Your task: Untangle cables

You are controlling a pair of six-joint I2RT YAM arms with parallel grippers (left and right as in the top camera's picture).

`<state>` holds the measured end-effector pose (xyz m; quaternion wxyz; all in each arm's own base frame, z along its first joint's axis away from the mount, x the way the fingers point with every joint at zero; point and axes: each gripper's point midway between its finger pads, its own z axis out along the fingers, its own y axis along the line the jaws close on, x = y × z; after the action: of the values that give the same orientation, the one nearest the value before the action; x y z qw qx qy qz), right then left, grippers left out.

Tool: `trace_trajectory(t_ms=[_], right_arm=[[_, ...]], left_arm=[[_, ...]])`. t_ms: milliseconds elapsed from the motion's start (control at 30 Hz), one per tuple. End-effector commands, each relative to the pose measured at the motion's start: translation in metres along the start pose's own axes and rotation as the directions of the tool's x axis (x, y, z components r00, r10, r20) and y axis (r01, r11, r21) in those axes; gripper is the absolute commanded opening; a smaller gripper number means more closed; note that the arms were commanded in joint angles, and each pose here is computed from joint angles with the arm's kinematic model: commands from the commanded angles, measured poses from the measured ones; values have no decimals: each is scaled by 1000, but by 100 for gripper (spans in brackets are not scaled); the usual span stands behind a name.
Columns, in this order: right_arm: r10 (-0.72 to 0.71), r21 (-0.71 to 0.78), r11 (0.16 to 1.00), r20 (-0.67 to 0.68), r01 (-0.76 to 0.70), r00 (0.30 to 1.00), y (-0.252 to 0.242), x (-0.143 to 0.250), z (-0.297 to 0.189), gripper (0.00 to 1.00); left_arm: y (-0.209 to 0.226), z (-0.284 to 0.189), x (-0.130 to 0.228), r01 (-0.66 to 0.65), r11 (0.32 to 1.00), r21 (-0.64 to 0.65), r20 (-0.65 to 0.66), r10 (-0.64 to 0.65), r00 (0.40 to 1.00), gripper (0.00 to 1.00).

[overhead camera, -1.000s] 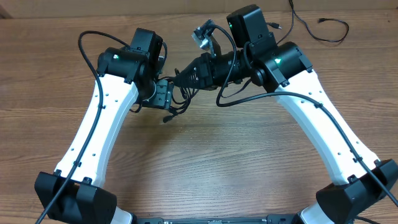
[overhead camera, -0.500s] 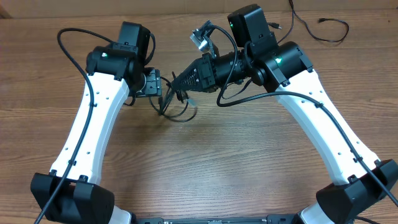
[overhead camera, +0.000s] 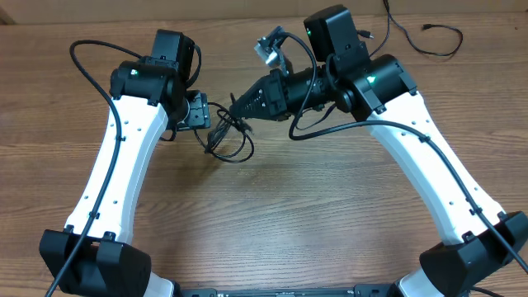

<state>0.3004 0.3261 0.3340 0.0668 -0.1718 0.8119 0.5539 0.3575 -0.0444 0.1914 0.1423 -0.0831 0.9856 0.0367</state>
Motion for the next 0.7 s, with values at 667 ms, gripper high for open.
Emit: trace_trajectory(t_ms=[667], right_arm=[[53, 313, 944, 170, -105, 984, -48, -15, -36, 4]], left_arm=[[-20, -3, 15, 1, 990, 142, -83, 11, 997, 76]])
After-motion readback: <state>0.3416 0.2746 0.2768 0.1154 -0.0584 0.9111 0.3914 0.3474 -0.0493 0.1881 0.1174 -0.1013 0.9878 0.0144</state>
